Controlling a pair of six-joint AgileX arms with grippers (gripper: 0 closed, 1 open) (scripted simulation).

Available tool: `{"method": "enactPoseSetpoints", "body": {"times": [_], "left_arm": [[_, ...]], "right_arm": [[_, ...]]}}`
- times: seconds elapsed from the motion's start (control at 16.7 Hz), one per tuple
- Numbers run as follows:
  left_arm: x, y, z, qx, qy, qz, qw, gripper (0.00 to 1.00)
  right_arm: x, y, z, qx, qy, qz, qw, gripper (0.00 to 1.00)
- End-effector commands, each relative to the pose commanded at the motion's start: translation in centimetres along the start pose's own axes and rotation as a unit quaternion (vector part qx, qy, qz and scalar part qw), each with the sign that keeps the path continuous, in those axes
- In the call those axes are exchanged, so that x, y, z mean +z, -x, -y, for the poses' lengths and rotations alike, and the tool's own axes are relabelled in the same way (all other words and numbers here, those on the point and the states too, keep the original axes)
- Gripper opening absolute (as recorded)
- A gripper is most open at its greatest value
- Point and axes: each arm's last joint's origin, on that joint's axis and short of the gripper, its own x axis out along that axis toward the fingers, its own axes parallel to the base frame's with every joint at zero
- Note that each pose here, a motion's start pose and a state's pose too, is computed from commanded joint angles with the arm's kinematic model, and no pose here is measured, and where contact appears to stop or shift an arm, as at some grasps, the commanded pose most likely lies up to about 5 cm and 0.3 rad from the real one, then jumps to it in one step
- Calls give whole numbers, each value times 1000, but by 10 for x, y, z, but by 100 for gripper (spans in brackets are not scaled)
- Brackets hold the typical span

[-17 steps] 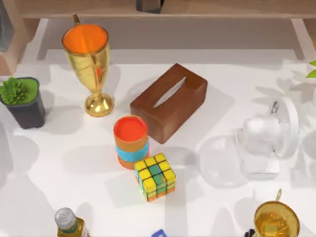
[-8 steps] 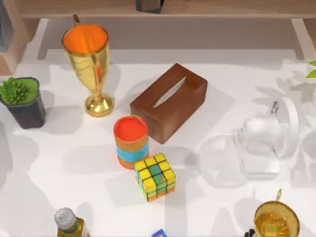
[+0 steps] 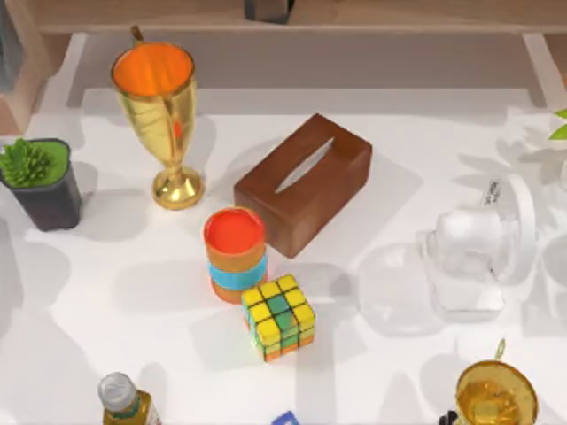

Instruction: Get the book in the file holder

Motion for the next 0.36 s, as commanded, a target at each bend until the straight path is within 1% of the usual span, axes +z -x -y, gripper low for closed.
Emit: {"method": "enactPoseSetpoints", "body": {"times": [0.06, 0.36], "left_arm": [[0, 0, 0, 0, 0, 0, 1000, 100], [0, 0, 0, 0, 0, 0, 1000, 100]], "right_arm": [[0, 0, 0, 0, 0, 0, 1000, 100], [0, 0, 0, 0, 0, 0, 1000, 100]]}}
